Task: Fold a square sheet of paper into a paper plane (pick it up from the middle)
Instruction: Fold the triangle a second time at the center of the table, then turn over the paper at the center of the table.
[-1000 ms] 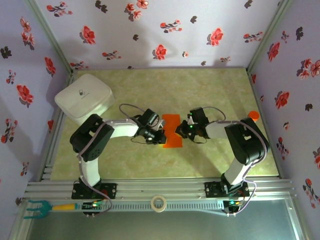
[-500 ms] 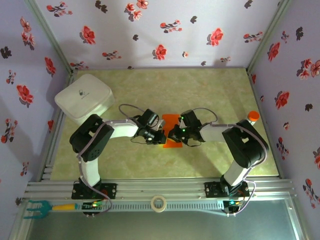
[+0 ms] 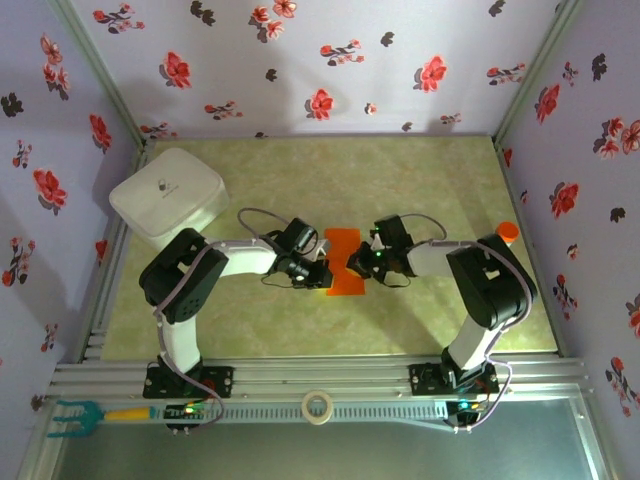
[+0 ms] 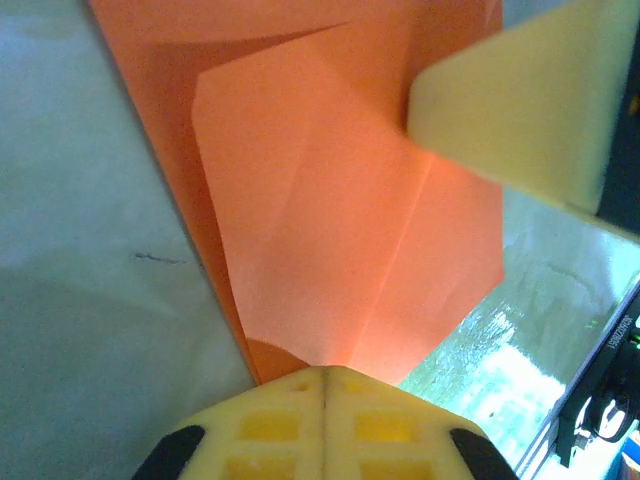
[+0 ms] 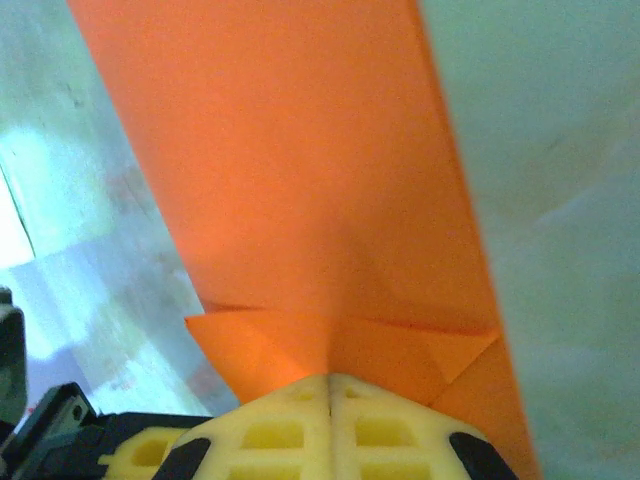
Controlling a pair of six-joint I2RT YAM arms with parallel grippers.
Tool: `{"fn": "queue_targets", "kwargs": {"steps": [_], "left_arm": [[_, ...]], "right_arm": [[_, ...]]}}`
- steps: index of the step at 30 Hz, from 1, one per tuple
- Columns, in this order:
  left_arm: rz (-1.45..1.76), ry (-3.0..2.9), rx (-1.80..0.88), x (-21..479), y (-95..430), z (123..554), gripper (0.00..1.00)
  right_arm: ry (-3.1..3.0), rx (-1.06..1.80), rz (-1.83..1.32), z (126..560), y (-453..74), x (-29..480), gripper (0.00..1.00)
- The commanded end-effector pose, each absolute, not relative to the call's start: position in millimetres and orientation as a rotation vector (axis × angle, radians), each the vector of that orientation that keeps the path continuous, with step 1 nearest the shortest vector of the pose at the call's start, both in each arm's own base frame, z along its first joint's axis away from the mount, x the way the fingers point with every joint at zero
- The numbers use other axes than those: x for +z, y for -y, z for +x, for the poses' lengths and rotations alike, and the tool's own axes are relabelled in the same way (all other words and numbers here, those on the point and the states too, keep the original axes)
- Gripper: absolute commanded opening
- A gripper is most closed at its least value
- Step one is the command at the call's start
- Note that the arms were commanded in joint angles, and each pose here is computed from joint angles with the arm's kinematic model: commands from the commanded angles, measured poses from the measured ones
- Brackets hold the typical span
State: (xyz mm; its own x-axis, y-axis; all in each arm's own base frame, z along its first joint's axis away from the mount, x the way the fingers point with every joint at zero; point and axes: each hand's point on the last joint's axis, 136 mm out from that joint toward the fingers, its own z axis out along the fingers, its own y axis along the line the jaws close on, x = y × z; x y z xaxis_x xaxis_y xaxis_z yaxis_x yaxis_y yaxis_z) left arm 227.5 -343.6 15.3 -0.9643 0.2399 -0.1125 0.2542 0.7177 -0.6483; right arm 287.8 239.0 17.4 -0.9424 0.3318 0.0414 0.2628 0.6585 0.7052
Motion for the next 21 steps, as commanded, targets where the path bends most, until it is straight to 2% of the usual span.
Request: {"fn": "queue_targets", "kwargs": {"steps": [1,11,21], "left_arm": [[0.347,-3.042,-0.931,-18,315,209,0.00],[0.349,-3.030,-0.946,-14,317,209,0.00],[0.375,-2.905,-1.057,27,339,224,0.01]], "right_arm": [[-2.754,1.095,0.566,305,-221,10,0.00],[-2.646,1.154,0.692,334,-195,13,0.00],[-2.652,1.046,0.571,323,-183,54,0.01]]}}
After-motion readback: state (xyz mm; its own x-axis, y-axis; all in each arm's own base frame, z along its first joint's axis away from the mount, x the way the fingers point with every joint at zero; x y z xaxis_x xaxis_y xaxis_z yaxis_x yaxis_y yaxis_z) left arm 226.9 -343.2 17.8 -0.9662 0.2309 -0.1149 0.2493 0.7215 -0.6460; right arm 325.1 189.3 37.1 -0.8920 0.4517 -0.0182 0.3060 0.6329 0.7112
